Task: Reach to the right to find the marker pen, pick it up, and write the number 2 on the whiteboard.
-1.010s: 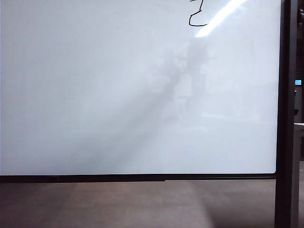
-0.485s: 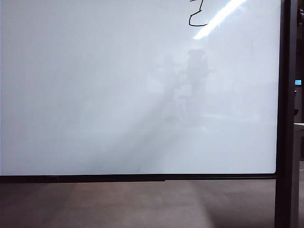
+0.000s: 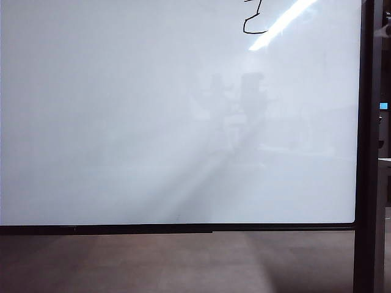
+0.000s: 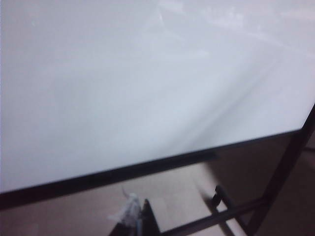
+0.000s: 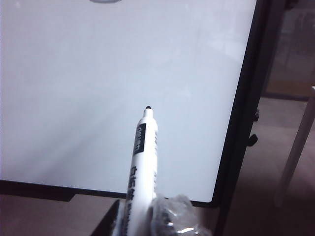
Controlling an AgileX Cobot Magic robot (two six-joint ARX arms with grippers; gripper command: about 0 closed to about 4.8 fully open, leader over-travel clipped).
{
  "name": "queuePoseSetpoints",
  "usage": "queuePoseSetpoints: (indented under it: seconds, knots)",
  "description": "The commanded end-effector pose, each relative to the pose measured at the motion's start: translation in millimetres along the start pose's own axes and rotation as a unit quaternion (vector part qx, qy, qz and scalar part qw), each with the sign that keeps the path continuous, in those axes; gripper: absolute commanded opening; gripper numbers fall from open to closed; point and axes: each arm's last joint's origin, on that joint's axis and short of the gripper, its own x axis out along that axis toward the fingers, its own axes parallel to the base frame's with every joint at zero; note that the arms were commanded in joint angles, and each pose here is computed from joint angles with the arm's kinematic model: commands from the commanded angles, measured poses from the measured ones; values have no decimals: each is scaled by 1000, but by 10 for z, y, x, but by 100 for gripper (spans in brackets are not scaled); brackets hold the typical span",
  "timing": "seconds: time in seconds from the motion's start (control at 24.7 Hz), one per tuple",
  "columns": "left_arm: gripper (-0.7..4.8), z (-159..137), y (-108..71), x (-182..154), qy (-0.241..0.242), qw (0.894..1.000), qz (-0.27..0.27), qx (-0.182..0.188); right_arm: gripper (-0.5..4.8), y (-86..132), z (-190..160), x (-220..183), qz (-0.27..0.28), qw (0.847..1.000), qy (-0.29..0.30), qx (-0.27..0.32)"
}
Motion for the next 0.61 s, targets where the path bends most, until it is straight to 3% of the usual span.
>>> queuePoseSetpoints:
  seconds: [0.04, 0.61]
  knots:
    - [-5, -22, 0, 30, -14, 1000, -1, -2, 0, -1, 32, -5, 2, 1000, -10, 5]
    - [-5, -274, -8, 198, -35, 999, -24, -3, 0, -1, 32, -5, 2, 1000, -10, 5]
